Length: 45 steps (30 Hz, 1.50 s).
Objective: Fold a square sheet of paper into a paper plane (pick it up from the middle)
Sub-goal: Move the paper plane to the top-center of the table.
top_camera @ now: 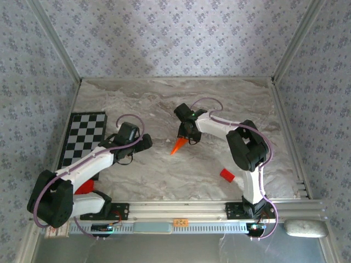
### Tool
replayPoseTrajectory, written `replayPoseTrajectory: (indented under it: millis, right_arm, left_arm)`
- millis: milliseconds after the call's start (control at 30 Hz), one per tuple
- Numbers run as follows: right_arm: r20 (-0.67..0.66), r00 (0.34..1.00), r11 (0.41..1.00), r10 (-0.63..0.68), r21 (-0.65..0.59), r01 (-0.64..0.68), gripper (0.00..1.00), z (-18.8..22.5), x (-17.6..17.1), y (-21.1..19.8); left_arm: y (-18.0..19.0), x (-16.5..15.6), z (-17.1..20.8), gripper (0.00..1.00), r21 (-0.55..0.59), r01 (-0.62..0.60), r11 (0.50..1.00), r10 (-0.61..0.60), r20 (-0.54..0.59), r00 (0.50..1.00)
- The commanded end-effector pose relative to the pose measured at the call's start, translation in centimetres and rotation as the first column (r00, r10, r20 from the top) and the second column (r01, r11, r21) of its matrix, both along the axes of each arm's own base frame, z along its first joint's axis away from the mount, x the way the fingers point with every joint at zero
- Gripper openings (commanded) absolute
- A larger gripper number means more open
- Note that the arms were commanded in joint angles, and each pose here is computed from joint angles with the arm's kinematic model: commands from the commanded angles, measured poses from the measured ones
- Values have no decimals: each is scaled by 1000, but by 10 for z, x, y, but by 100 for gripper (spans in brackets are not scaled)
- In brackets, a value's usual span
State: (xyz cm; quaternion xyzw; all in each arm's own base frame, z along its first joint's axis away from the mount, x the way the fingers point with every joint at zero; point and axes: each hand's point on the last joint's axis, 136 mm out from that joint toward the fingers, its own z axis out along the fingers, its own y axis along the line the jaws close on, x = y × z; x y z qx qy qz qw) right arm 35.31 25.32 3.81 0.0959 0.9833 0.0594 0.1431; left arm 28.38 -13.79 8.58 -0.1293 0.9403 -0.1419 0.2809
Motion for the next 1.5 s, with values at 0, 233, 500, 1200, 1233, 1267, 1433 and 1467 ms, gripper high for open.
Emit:
replayPoseTrajectory:
  millis: [0, 233, 500, 1200, 1233, 1267, 1433, 1467]
  right_arm:
    - [18, 999, 998, -31, -61, 32, 53, 11, -6, -14]
    - [8, 999, 998, -40, -50, 40, 42, 8, -8, -15]
    - [24, 999, 996, -46, -70, 47, 22, 11, -7, -22]
    - [175, 950, 956, 260, 92, -279, 7, 70, 4, 17]
    - [212, 935, 939, 286, 133, -317, 7, 76, 5, 26]
    - [252, 908, 907, 335, 174, -383, 7, 83, 4, 37]
    - [354, 860, 766, 368, 408, -496, 7, 98, -1, 72]
    - [353, 861, 742, 366, 447, -499, 7, 96, -2, 76]
  left_arm:
    - [8, -2, -3, 100, 33, -9, 999, 9, -9, 1000]
    - [7, 0, -5, 100, 35, -10, 999, 11, -20, 1000]
    - [7, 0, -6, 100, 38, -15, 999, 16, -27, 1000]
    - [4, 3, 1, 100, -141, -49, 989, 45, -31, 999]
    - [3, 4, 1, 100, -166, -54, 985, 49, -32, 998]
    - [3, 4, 2, 100, -193, -60, 979, 55, -29, 998]
    - [9, 8, 8, 100, -276, -110, 955, 109, -16, 994]
    - [11, 9, 9, 100, -286, -121, 951, 122, -12, 992]
